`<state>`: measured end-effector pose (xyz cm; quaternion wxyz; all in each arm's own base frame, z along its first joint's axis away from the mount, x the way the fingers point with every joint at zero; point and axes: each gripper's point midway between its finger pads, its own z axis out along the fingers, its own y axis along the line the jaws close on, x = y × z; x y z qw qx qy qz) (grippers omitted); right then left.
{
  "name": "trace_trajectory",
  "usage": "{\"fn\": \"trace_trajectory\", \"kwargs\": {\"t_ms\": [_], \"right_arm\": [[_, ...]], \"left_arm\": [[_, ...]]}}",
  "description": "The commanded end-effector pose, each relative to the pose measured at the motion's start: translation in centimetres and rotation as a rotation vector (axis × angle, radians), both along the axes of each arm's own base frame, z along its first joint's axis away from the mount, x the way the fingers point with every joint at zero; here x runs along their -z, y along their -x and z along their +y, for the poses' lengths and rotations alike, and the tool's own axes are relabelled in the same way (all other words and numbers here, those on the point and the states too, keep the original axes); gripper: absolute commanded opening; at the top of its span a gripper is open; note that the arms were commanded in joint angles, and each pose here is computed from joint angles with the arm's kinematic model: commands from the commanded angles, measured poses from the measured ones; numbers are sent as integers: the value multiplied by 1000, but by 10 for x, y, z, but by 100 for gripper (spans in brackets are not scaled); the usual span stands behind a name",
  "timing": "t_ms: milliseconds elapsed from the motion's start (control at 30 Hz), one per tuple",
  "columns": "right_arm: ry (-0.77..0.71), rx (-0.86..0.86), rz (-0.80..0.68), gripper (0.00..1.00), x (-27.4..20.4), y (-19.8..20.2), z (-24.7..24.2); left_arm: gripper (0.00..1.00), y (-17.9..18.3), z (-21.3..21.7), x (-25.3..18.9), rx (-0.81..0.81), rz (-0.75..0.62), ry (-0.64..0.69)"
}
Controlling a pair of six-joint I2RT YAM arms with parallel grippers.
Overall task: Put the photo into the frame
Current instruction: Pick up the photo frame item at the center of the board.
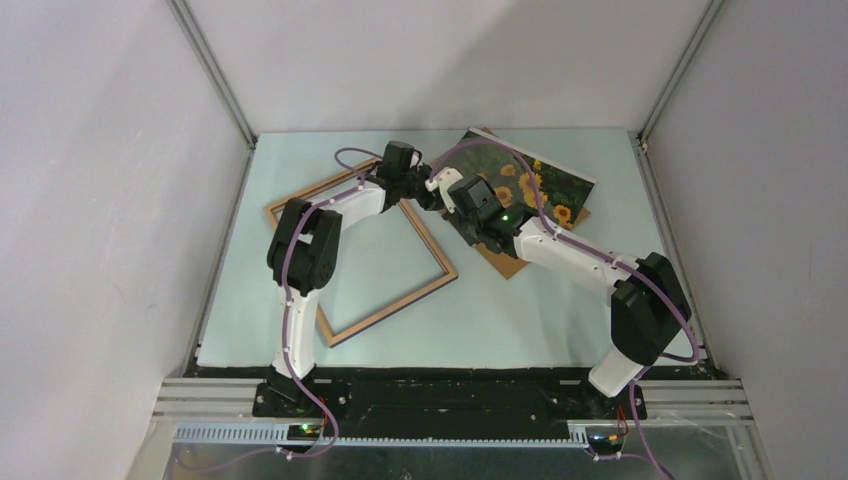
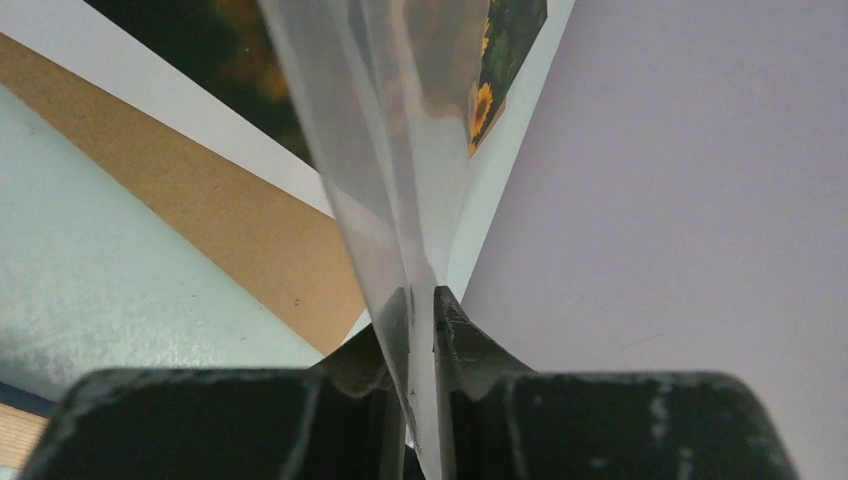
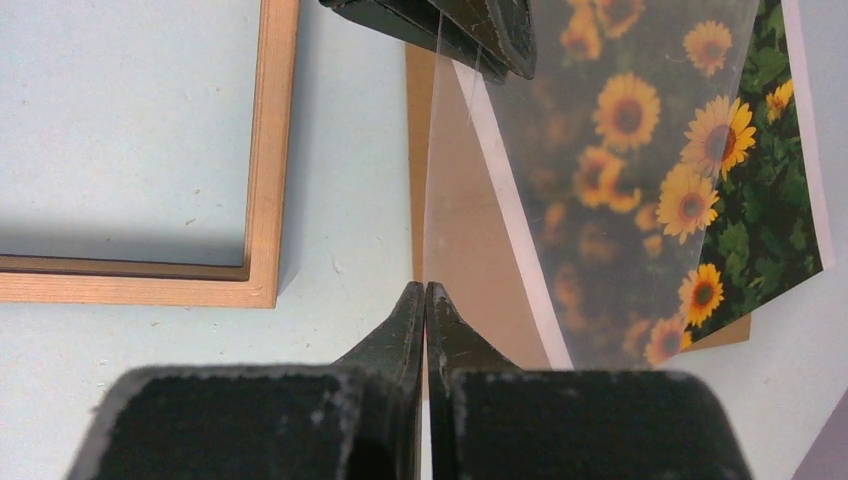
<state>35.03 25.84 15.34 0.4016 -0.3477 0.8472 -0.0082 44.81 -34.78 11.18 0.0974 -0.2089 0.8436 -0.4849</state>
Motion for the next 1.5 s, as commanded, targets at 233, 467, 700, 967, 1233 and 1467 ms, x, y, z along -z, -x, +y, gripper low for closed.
{"fn": "trace_trajectory", "kwargs": {"t_ms": [233, 467, 700, 967, 1233, 1467], "right_arm": [[-78, 6, -32, 40, -29, 2, 14], [-160, -27, -48, 86, -60, 16, 15], [-214, 14, -109, 89, -91, 14, -3], [-291, 71, -89, 88, -97, 0, -19], [-307, 64, -94, 87, -88, -16, -10], [-348, 27, -102, 86, -80, -32, 10]], "left_arm": [[0, 1, 3, -35, 3, -92, 29], [0, 6, 22, -51, 56, -208, -13], [0, 28, 57, -71, 204, -371, -76], [0, 68, 122, -89, 293, -528, -110], [0, 91, 211, -75, 161, -525, -225], [0, 122, 274, -30, 80, -363, -315]]}}
